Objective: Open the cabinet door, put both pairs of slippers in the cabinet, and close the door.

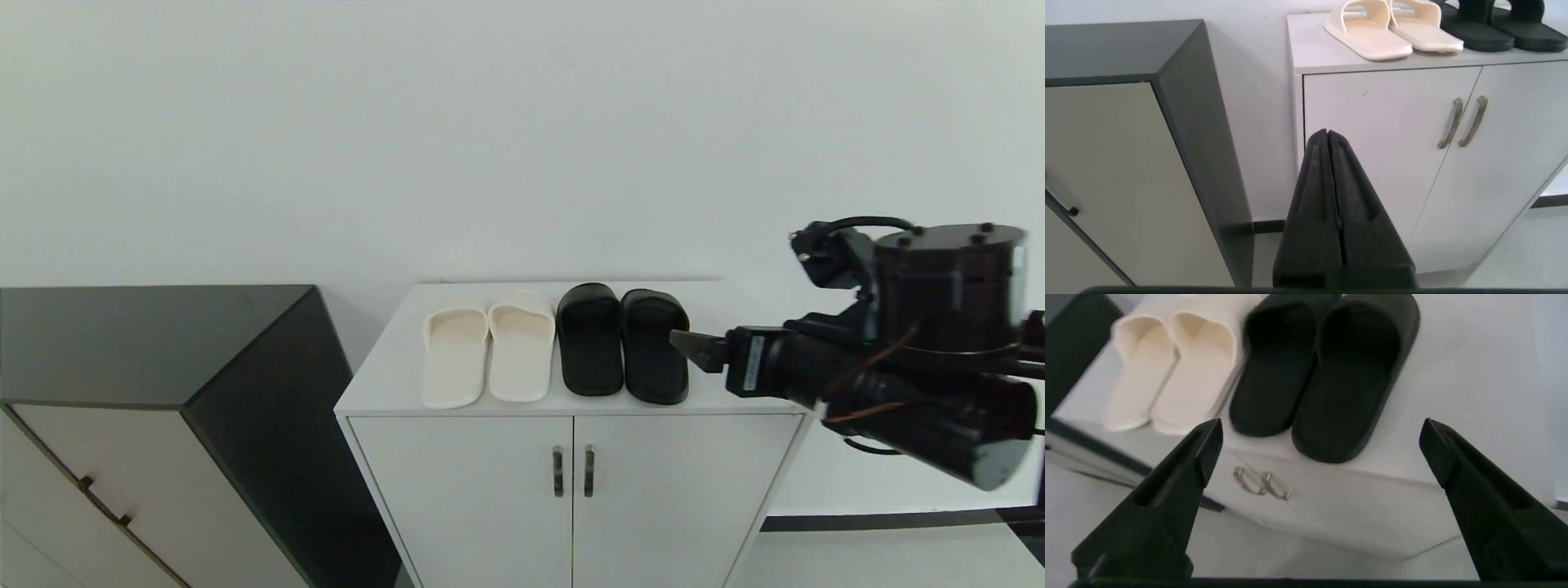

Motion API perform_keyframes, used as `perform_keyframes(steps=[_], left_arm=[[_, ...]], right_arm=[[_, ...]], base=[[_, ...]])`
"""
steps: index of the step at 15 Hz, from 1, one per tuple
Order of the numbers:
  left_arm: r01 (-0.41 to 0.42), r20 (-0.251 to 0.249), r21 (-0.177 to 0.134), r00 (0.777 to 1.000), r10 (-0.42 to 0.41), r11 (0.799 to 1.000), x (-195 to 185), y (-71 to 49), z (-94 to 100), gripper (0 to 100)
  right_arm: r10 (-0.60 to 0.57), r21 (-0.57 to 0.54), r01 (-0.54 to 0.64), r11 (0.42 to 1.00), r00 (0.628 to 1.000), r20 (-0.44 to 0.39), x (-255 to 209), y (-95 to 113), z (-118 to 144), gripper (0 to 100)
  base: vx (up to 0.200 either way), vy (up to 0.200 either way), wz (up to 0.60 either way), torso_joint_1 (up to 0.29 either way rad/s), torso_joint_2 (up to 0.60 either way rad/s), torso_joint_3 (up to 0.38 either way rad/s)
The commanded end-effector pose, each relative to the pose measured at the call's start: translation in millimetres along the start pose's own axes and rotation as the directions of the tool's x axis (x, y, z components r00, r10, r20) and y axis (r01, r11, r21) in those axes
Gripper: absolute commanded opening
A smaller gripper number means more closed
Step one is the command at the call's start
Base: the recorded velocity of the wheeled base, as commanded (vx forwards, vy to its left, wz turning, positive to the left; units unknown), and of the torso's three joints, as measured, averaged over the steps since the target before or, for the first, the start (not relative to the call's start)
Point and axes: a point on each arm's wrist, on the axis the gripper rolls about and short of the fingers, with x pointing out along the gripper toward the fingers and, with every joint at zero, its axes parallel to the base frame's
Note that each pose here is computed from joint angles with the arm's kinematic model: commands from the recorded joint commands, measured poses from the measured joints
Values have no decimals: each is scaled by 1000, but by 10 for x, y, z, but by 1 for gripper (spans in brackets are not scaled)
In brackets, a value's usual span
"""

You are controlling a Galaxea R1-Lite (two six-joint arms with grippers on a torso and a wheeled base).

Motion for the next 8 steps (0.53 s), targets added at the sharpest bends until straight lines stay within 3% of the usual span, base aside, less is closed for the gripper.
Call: perform_keyframes(steps=[1,4,8], left_arm=[[-1,1,0,1000,1,1000,0,0,0,0],[-1,1,0,1000,1,1000,0,0,0,0],[-1,1,0,1000,1,1000,0,0,0,0]], right_arm=[[-63,-32,63,998,998,-22,549,276,-181,100],[-128,-22,128,991,991,31,954,473,-151,100],[-198,-50,200,979,980,30,1288,536,-322,100]], base=[[0,0,0,0,0,0],[0,0,0,0,0,0],[0,0,0,0,0,0]])
